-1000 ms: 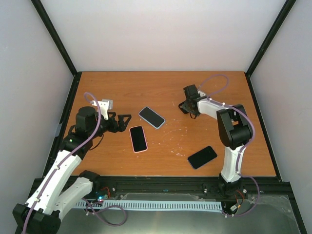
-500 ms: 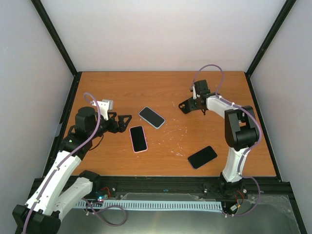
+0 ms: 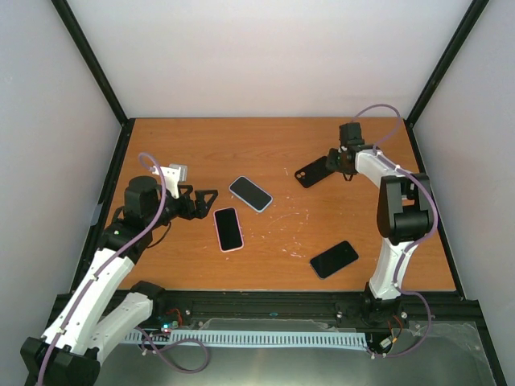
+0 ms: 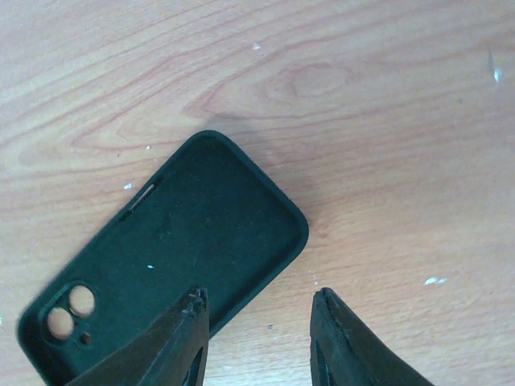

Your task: Put the phone into the phone case

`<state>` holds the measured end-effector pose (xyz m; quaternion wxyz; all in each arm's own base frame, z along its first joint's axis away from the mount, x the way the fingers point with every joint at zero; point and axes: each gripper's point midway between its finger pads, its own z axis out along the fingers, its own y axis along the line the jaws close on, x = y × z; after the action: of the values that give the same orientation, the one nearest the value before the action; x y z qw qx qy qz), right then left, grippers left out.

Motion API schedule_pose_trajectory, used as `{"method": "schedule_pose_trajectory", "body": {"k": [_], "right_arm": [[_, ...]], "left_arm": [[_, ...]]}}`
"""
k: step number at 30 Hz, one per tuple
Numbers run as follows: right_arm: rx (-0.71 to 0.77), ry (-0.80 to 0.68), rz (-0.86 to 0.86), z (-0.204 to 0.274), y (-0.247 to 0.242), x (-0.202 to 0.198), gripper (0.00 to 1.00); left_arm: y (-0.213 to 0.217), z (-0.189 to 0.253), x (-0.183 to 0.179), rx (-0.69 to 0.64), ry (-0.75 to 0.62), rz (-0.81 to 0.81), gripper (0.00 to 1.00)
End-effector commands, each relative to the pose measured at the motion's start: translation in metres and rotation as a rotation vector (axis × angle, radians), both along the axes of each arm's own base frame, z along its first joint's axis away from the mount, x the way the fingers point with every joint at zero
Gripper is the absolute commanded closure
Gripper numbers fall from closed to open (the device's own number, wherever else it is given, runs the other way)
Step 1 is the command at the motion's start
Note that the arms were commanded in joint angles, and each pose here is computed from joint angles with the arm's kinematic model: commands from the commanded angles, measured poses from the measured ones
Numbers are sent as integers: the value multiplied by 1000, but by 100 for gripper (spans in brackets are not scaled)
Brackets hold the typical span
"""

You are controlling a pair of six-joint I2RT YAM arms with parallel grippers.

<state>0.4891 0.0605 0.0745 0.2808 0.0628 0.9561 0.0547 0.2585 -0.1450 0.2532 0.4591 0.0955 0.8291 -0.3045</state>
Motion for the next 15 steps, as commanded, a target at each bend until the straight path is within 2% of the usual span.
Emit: {"method": "schedule_pose_trajectory", "body": {"k": [1,8,15], "right_arm": [[164,47,-346,-8,-4,-7,66],[278,73,-573,-23,-7,-15,69],[342,105,-566,-45,11,-10,73]], "left_arm": [[-3,16,3,3,-60,-16,1],[-2,15,3,3,-55,-13,1],[-2,15,3,4,-59,-11,0]]}}
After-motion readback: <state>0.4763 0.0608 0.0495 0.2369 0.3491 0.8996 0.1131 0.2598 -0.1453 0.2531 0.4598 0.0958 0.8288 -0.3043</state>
